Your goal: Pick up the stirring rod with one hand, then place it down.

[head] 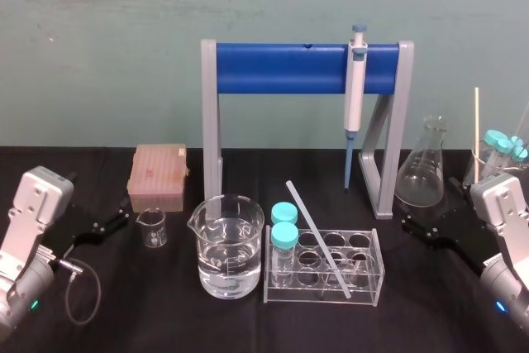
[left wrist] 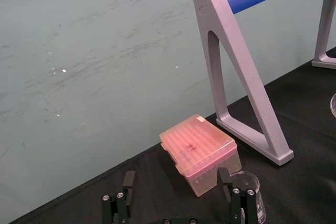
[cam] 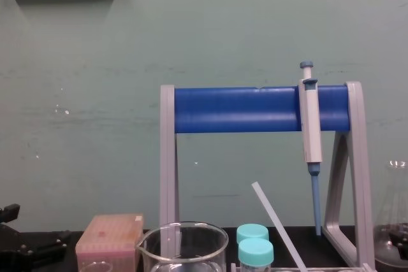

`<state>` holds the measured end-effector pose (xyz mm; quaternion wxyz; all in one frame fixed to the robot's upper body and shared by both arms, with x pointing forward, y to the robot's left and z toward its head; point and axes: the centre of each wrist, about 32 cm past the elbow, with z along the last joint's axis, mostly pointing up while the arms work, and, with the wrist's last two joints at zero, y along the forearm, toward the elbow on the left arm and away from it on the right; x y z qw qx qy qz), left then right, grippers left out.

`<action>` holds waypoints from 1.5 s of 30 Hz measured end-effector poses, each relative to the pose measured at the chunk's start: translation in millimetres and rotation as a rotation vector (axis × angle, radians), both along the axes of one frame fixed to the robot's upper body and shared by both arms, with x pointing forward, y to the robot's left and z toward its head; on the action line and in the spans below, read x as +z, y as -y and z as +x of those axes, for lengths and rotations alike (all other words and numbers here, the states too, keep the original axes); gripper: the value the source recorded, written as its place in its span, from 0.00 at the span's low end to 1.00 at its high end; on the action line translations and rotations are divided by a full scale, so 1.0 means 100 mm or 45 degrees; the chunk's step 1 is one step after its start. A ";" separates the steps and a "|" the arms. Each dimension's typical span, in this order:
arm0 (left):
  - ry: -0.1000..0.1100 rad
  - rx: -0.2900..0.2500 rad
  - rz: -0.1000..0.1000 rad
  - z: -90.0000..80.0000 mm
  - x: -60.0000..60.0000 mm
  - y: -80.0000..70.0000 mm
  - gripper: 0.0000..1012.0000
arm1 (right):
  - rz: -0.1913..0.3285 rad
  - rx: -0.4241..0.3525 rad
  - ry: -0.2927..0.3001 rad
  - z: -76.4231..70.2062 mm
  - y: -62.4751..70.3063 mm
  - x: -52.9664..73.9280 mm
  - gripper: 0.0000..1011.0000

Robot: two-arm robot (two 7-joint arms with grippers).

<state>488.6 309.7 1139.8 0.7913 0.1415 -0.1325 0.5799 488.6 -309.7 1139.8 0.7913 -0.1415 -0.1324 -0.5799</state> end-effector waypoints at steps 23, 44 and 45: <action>0.000 0.000 0.000 0.00 0.00 0.00 0.99 | -0.001 -0.001 0.002 0.00 0.00 0.00 0.99; 0.000 0.000 0.000 0.00 0.00 0.00 0.99 | 0.299 0.572 -0.162 0.31 -0.07 0.59 0.99; 0.000 0.000 0.000 0.00 0.00 0.00 0.99 | 0.298 0.587 -0.174 0.31 -0.08 0.60 0.99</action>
